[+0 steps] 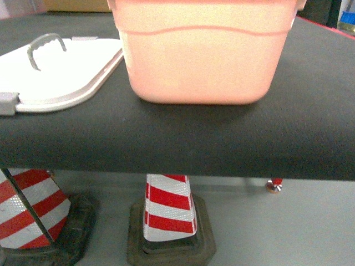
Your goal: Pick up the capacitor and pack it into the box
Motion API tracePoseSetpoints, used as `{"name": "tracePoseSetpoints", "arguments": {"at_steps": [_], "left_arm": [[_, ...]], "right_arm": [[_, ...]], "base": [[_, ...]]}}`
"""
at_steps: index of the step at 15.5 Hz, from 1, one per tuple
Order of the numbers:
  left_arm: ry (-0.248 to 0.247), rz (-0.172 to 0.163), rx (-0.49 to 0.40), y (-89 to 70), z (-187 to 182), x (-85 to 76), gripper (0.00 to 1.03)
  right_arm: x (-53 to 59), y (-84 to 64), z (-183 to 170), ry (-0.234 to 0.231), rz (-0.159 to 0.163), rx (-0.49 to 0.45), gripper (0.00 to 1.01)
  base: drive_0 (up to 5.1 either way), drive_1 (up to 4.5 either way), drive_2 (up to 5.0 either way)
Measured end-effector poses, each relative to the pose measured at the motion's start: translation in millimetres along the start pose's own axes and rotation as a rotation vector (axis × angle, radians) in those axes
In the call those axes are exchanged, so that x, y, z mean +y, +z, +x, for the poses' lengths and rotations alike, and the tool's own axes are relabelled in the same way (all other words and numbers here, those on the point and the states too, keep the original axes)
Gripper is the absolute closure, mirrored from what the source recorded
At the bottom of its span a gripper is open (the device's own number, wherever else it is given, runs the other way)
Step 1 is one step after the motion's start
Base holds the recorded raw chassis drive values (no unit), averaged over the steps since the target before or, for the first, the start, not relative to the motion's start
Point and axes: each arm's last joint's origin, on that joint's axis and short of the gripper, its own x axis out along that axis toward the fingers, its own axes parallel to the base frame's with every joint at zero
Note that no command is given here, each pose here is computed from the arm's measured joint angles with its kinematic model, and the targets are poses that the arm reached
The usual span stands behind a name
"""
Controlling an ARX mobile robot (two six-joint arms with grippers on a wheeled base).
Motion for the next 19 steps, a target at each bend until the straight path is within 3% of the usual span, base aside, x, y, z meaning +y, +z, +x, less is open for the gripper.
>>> {"name": "tracePoseSetpoints", "arguments": {"at_steps": [19], "left_arm": [[-0.001, 0.008, -0.001, 0.2, 0.0, 0.0, 0.59]], "right_arm": [[0.0, 0.0, 0.0, 0.0, -0.001, 0.0, 0.03]], "base": [[0.0, 0.0, 0.0]]}}
